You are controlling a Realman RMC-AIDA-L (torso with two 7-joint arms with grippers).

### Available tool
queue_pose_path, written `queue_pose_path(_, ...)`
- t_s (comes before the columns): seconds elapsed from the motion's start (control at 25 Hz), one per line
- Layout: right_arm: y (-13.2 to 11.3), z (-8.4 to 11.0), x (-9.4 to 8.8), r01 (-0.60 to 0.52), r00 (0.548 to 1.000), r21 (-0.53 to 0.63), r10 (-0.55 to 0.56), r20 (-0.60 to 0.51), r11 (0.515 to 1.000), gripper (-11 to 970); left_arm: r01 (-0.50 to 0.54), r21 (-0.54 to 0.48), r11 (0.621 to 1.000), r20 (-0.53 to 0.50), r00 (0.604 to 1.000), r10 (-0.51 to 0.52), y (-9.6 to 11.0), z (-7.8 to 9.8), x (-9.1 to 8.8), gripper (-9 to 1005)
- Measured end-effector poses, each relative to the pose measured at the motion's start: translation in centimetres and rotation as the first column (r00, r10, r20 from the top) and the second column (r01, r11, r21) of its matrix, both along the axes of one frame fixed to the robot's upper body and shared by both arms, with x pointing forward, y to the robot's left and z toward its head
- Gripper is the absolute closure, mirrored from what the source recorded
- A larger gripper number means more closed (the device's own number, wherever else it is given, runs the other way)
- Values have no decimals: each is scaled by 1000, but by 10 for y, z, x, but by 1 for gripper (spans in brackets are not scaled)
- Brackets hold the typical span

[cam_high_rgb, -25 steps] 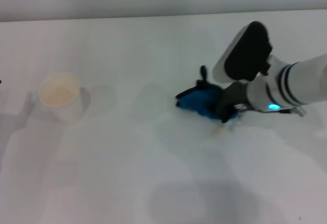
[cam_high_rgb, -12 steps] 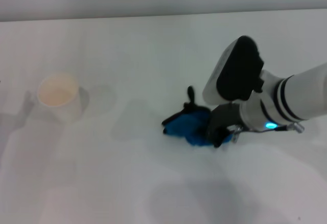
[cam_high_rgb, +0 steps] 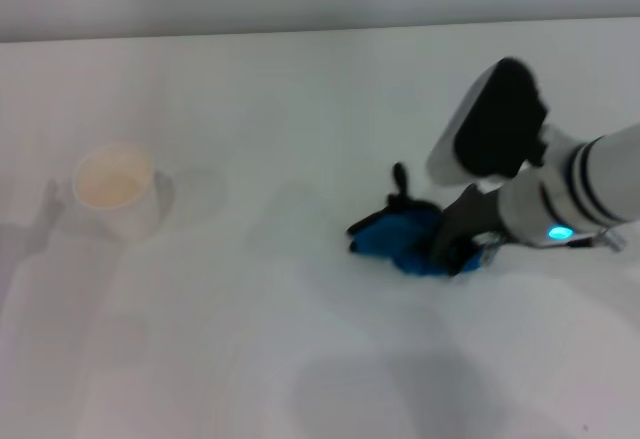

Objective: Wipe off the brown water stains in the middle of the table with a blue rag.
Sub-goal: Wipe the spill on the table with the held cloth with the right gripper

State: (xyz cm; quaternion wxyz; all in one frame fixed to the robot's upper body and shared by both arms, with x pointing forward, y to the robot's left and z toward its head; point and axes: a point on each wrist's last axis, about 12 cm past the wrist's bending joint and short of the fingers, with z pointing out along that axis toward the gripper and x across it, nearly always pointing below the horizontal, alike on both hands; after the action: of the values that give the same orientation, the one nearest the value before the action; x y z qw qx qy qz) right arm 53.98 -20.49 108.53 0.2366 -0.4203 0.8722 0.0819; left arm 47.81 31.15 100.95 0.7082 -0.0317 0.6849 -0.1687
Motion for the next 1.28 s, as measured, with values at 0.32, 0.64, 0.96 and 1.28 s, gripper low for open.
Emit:
queue_pose_path(0.32,-40,9,23,172,983,23,-173,58,985,866,7,0,1000,6,1000,-7,-2,2,3,156)
queue_pose_path(0.64,-49,13,29,252,965,102,-257,41,962,865,15,-4,1000,13,1000,-15,-4,3,5,155)
queue_pose_path(0.96,-79,16,25,363,932,133,-361,-37,922,865,14,-5,1000,12,1000,-14,-5,2,3,156)
queue_pose_path(1.28,-83,14,15,363,931,120,-352,-102,924,866,18,-6,1000,14,1000,-18,-6,3,4,157)
